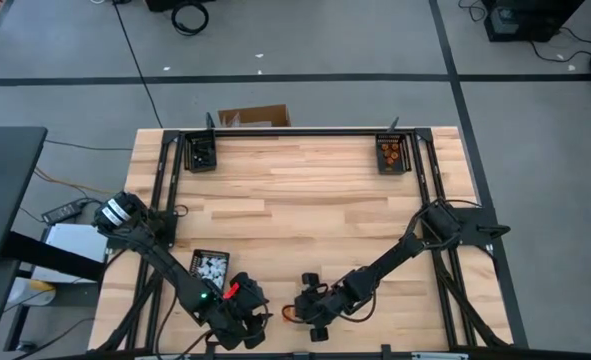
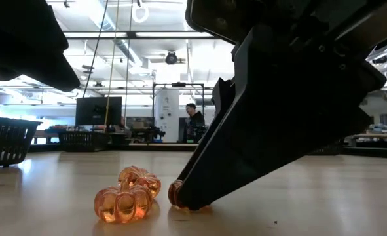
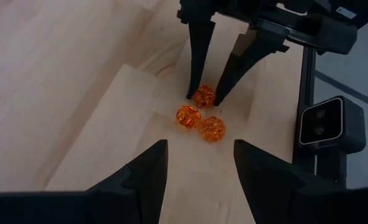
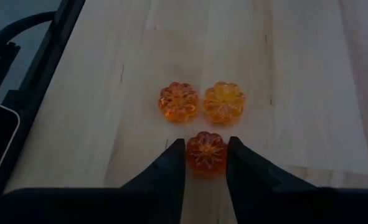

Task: Sort Halloween decoration
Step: Put the orange pumpkin toy into the top right black basket

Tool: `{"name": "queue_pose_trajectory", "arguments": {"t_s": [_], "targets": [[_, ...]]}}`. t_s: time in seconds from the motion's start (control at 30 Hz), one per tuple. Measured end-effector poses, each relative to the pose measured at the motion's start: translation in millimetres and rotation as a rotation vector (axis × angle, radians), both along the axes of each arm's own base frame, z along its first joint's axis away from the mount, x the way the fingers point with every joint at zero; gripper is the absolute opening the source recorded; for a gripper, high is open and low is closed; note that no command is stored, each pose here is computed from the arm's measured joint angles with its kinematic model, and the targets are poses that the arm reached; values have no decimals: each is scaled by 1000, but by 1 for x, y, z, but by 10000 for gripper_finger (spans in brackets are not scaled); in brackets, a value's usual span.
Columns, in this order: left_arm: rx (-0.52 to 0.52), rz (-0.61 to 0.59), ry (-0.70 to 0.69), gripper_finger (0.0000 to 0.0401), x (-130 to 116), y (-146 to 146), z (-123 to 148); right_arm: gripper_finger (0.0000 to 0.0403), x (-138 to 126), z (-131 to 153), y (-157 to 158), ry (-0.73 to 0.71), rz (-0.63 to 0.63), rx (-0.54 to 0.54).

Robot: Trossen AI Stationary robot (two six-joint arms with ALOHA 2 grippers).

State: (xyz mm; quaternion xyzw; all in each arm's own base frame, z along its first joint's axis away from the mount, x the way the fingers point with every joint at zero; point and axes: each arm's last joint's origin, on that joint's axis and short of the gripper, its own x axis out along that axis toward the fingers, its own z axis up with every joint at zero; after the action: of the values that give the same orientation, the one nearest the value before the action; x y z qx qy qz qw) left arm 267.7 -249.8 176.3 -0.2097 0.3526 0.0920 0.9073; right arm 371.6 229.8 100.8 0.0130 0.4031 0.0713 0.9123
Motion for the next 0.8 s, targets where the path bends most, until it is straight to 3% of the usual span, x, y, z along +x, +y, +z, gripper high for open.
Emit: {"name": "queue_pose_trajectory", "arguments": {"t_s": [0.27, 0.43, 0.57, 0.8], "targets": [[-3, -1, 0, 194, -1, 0, 1, 108, -8, 22, -6, 38, -12, -12], [-12, -19, 26, 194, 2, 4, 2, 108, -30, 58, -28, 135, -176, -141], [16, -32, 38, 194, 10, 14, 3, 109, -53, 90, -63, 193, -292, -269], [40, -41, 85, 194, 36, 49, 3, 108, -114, 115, -167, 334, -579, -280]]}}
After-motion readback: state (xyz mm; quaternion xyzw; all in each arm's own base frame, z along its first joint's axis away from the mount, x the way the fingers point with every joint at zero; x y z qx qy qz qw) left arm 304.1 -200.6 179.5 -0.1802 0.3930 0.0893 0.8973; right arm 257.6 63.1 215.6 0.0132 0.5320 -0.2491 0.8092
